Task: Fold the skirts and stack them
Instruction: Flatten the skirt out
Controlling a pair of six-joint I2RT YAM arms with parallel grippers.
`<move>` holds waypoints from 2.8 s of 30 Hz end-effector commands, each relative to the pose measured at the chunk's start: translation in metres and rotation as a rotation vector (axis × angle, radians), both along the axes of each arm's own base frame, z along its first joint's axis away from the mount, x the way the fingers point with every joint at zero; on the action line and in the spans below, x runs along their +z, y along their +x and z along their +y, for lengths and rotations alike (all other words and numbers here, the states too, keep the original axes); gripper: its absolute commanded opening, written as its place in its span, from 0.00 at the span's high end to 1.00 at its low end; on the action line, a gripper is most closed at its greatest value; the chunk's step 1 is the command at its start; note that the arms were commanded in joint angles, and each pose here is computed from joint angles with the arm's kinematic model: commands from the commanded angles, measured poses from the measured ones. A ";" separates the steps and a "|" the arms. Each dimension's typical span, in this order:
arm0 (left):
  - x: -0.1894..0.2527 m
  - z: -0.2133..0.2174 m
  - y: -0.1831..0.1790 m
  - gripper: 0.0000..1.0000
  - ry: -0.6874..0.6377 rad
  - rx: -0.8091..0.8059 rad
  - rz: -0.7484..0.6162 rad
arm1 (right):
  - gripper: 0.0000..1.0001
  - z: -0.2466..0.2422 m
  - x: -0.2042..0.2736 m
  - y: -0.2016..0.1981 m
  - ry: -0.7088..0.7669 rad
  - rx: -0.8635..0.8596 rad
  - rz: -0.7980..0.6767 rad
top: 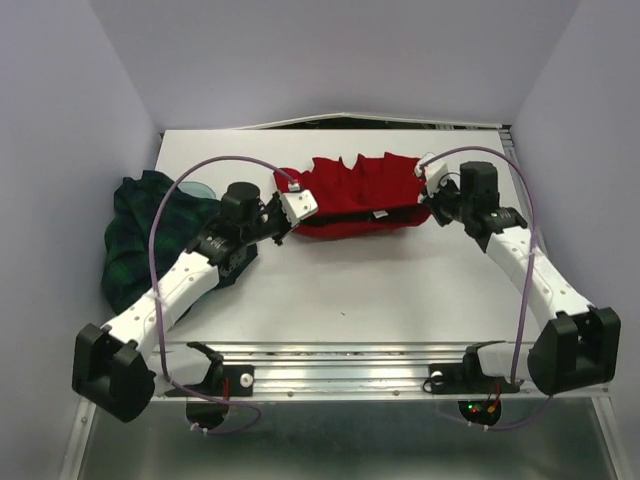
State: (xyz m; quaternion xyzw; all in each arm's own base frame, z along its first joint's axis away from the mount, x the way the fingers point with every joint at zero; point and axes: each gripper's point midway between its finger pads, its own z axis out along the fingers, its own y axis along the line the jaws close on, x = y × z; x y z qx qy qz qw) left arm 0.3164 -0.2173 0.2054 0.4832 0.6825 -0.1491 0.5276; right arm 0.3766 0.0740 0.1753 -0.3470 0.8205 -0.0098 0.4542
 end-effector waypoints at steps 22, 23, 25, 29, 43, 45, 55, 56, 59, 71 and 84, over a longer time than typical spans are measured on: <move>-0.032 -0.009 -0.139 0.27 0.233 -0.372 0.229 | 0.06 -0.032 -0.022 -0.140 -0.175 0.265 0.405; -0.033 -0.009 -0.134 0.29 0.238 -0.348 0.226 | 0.08 -0.039 -0.024 -0.133 -0.193 0.209 0.407; -0.041 -0.012 -0.127 0.30 0.234 -0.285 0.272 | 0.18 -0.043 -0.042 -0.123 -0.165 0.096 0.484; -0.049 -0.019 -0.111 0.31 0.250 -0.193 0.292 | 0.30 -0.036 -0.083 -0.134 -0.095 -0.002 0.752; -0.054 -0.029 -0.134 0.17 0.421 -0.591 -0.149 | 0.21 0.004 -0.097 -0.120 0.192 -0.097 1.000; -0.054 -0.039 -0.131 0.17 0.456 -0.649 -0.201 | 0.21 -0.001 -0.101 -0.122 0.167 -0.101 0.990; -0.093 -0.093 -0.134 0.18 0.647 -0.933 -0.292 | 0.19 -0.023 -0.096 -0.135 0.124 -0.153 0.949; -0.095 -0.097 -0.134 0.18 0.651 -0.943 -0.294 | 0.19 -0.025 -0.099 -0.137 0.109 -0.160 0.951; -0.111 -0.098 -0.143 0.25 0.719 -1.008 -0.254 | 0.16 -0.029 -0.101 -0.138 0.104 -0.169 0.938; -0.005 -0.122 -0.071 1.00 0.414 -0.614 -0.154 | 0.00 -0.045 -0.048 -0.088 -0.007 -0.045 0.415; -0.019 -0.034 0.142 1.00 -0.024 0.242 0.371 | 0.00 -0.016 -0.031 -0.069 0.015 0.224 0.258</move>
